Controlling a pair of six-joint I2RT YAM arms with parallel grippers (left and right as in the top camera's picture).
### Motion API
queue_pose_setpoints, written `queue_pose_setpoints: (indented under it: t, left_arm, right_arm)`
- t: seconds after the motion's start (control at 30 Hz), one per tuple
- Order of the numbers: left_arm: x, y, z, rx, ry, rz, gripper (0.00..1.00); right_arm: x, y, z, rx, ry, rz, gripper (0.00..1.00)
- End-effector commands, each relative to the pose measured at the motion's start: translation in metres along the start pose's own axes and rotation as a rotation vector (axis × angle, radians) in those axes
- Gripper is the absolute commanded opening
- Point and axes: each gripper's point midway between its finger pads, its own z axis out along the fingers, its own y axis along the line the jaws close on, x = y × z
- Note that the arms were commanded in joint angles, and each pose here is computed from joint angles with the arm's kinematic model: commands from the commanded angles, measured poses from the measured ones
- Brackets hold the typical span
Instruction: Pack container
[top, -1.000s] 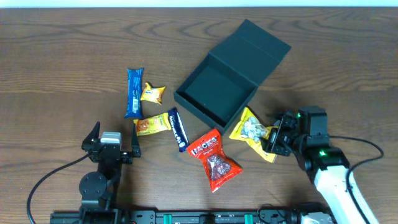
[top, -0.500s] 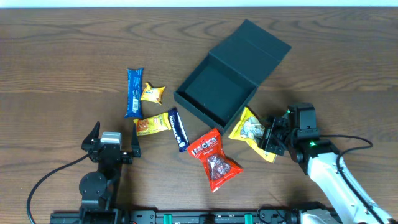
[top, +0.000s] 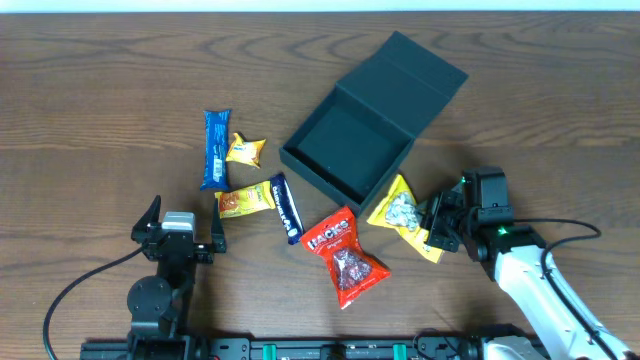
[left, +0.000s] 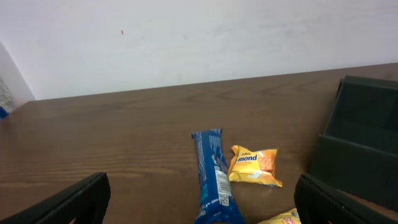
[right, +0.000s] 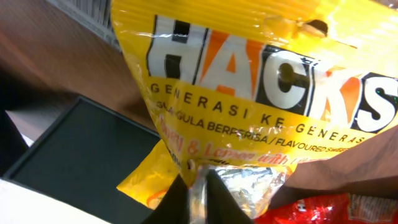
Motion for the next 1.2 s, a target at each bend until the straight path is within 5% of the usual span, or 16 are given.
queue_pose_setpoints:
  t: [0.0,0.57,1.17]
  left_arm:
    - [0.019,0.002,0.001,-0.017,0.061,-0.004,0.96]
    - [0.019,0.002,0.001,-0.017,0.061,-0.004,0.95]
    - [0.019,0.002,0.001,-0.017,0.060,-0.004,0.95]
  right_arm:
    - [-0.004,-0.003,0.002,0.009,-0.024,-0.027,0.01]
    - [0.007,0.009,-0.006,-0.044,0.012,-0.196,0.02]
    - [0.033,0.059,-0.085,-0.085,-0.128,-0.538,0.02]
